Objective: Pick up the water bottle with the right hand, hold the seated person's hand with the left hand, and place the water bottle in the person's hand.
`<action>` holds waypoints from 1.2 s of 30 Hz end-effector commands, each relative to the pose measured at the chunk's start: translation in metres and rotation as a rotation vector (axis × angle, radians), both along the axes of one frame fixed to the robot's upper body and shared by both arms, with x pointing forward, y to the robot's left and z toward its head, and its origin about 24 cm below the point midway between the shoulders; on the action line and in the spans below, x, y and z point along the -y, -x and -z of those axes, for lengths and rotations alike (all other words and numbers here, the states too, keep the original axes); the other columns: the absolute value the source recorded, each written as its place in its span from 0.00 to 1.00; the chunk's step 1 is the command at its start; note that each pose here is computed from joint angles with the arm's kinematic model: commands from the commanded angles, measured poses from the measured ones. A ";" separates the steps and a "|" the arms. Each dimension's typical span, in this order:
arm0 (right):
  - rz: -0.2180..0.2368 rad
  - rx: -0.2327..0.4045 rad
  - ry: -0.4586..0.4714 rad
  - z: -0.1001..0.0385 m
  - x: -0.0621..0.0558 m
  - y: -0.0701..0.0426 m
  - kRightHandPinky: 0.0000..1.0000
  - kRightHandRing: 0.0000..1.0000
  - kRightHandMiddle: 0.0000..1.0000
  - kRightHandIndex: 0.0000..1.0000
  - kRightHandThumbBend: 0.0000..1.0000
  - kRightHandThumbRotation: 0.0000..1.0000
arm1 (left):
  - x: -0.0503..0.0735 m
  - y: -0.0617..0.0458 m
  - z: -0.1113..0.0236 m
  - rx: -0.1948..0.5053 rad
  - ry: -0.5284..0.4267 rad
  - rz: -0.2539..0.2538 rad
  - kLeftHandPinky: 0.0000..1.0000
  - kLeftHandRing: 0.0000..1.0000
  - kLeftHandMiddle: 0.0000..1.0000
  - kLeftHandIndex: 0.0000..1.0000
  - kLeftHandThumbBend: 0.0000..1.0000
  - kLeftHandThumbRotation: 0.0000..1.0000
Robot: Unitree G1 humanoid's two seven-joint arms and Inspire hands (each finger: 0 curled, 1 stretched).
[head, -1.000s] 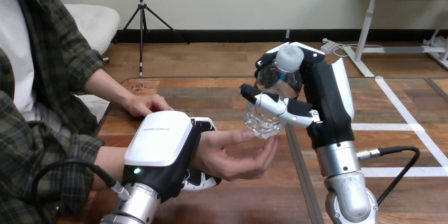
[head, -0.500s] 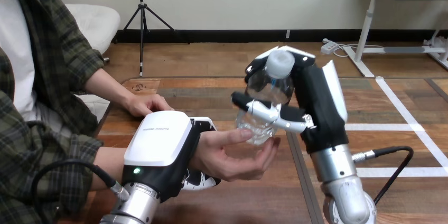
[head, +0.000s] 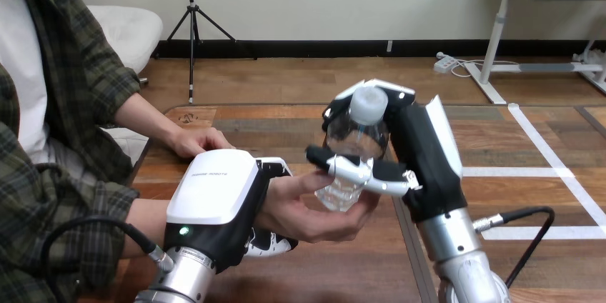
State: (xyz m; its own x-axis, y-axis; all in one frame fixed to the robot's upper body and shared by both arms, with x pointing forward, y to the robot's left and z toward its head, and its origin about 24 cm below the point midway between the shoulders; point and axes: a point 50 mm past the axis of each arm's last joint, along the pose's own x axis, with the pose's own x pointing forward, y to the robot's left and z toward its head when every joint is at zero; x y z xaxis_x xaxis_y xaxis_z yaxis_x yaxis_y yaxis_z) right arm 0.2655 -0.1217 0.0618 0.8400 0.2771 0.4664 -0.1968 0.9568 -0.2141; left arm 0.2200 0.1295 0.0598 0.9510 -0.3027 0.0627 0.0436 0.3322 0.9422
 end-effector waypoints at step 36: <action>-0.099 0.130 -0.034 -0.027 -0.007 0.011 0.35 0.40 0.43 0.43 0.67 0.00 | 0.002 -0.008 -0.009 0.057 -0.012 0.005 0.46 0.53 0.58 0.57 0.78 0.00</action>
